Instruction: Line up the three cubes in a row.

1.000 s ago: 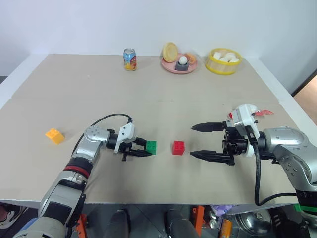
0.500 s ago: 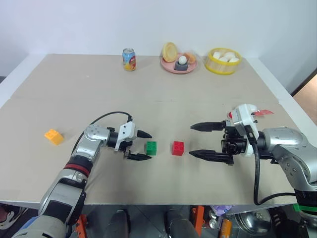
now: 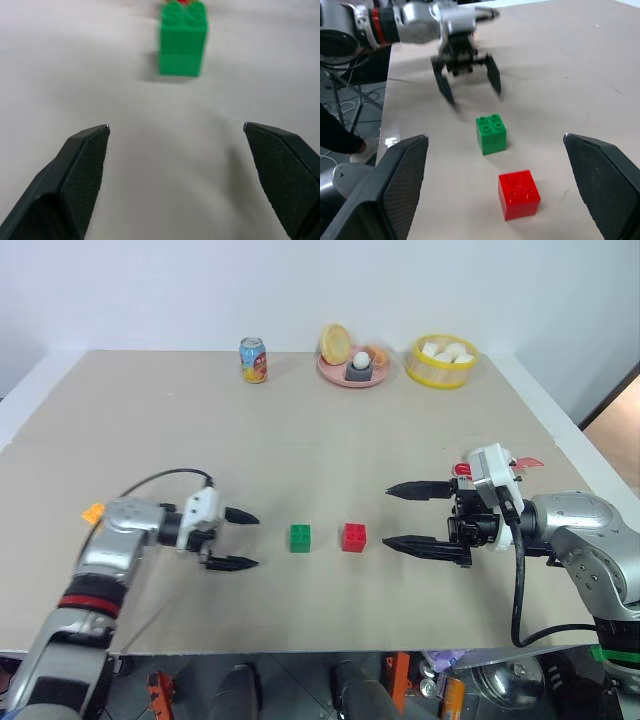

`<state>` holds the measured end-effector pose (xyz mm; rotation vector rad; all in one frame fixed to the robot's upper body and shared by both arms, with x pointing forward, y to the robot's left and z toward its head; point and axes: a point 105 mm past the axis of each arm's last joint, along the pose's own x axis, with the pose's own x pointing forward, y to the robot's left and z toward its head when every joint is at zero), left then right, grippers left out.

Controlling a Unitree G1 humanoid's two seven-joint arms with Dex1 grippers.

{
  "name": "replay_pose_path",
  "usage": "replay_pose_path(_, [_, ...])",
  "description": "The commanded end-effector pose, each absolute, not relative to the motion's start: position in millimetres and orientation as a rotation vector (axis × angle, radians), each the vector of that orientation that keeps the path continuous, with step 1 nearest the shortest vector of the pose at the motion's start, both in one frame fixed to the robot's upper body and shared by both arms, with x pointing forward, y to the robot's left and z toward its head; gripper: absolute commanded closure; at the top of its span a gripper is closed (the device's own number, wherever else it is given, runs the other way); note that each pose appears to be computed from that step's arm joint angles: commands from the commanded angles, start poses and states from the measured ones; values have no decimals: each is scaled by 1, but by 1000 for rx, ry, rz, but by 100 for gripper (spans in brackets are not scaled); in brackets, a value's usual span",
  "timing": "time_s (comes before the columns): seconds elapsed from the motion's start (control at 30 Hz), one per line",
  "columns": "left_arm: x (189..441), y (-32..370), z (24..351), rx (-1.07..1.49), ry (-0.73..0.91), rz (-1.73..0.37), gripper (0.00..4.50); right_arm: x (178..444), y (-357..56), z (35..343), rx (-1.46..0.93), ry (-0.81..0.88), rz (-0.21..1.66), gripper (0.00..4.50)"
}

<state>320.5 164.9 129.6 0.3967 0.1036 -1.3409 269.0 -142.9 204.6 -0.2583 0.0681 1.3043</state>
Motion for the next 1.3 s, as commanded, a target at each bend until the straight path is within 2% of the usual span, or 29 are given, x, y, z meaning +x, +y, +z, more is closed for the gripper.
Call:
replay_pose_path(0.03, [326, 169, 168, 334, -36, -1174, 5, 271, -138, 222, -260, -20, 1301, 0])
replay_pose_path(0.27, [308, 185, 204, 99, -152, -811, 5, 273, -112, 228, -211, -78, 1376, 0])
replay_pose_path(0.4, [288, 220, 215, 33, -242, -353, 5, 276, -96, 222, -185, -87, 1441, 0])
replay_pose_path(0.53, [271, 258, 220, -59, -285, -31, 5, 280, -89, 222, -165, -101, 1476, 0])
replay_pose_path(0.63, [254, 282, 210, -107, -271, 186, 5, 283, -85, 223, -151, -113, 1502, 0])
replay_pose_path(0.8, [240, 276, 195, -103, -224, 249, 5, 288, -79, 223, -147, -131, 1523, 0])
replay_pose_path(0.97, [230, 293, 177, -100, -171, 371, 5, 287, -76, 222, -140, -137, 1535, 0])
replay_pose_path(1.3, [250, 294, 141, -85, -60, 387, 5, 286, -78, 222, -150, -146, 1512, 0])
